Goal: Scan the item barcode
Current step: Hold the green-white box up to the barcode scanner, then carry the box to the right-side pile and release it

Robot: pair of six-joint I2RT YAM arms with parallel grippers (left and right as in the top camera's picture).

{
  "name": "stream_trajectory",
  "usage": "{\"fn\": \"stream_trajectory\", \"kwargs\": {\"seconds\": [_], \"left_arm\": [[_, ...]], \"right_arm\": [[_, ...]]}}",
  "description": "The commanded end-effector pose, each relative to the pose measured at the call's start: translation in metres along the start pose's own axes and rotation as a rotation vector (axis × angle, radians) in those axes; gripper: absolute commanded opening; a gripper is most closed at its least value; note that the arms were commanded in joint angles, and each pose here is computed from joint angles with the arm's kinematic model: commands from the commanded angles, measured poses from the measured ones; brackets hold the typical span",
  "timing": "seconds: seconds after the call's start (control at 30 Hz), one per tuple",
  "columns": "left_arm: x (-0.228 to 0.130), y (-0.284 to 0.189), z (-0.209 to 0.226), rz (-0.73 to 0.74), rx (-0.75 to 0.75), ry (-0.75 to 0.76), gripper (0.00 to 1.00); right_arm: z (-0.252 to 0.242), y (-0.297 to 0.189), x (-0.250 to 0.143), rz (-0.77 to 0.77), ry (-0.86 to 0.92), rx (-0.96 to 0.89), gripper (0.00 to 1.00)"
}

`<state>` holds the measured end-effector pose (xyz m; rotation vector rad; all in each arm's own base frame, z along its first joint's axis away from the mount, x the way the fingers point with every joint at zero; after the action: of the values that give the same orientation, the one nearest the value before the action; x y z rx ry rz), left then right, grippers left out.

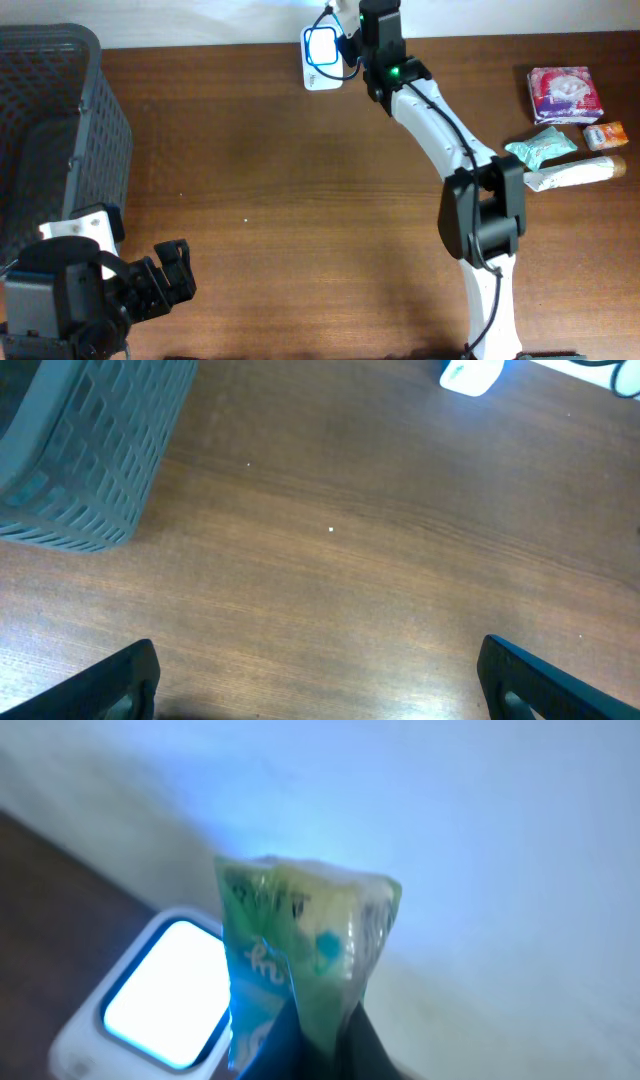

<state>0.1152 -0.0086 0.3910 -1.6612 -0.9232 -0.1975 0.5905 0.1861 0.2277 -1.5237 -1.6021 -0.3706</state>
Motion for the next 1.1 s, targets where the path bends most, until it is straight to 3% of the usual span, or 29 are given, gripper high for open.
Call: {"fn": "stream_trajectory", "kwargs": {"seconds": [0.0,0.2,0.4,0.57,0.67,0.7,0.8,0.9,1.07], "left_arm": [[0.001,-0.001,0.001,-0.01,0.008,-0.007,0.99],[0.001,-0.001,0.001,-0.01,0.008,-0.007,0.99],[0.001,-0.001,0.001,-0.01,0.008,-0.007,0.99],[0.001,-0.001,0.001,-0.01,0.008,-0.007,0.99],[0.001,-0.001,0.001,-0.01,0.008,-0.007,0.99],[0.001,-0.001,0.001,-0.01,0.008,-0.007,0.99],[0.001,-0.001,0.001,-0.01,0.008,-0.007,0.99],[0.001,-0.001,0.001,-0.01,0.008,-0.007,0.99],[0.001,-0.001,0.001,-0.01,0.008,-0.007,0.99]], "right_arm": [[0.025,0.027,-0.021,-0.022,-0.191,0.007,0.04],[0.035,0.032,-0.017,-0.092,-0.256,0.039,0.04],[0.052,0.031,-0.024,-0.039,-0.475,0.102,0.04],[0.014,0.021,-0.011,0.005,-0.097,-0.087,0.04],[-0.034,-0.004,0.0,0.003,0.21,-0.168,0.04],[-0.06,-0.017,-0.006,0.051,0.323,-0.269,0.04],[-0.138,-0.07,-0.05,0.261,0.612,-0.603,0.04],[-0.17,-0.107,-0.109,0.477,0.759,-0.683,0.04],[-0.192,-0.158,-0.218,0.903,0.762,-0.703,0.04]]}}
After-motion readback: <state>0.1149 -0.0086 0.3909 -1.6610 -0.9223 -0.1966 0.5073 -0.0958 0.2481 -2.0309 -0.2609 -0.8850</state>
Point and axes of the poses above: each gripper's point midway between its finger pads, its own y axis out along the fingers, its own z axis along the line the jaws close on, x = y × z, the point moved 7 cm from there along -y, back along the fingers, and after that the axes turned 10 degrees about -y, right-handed, at the moved point
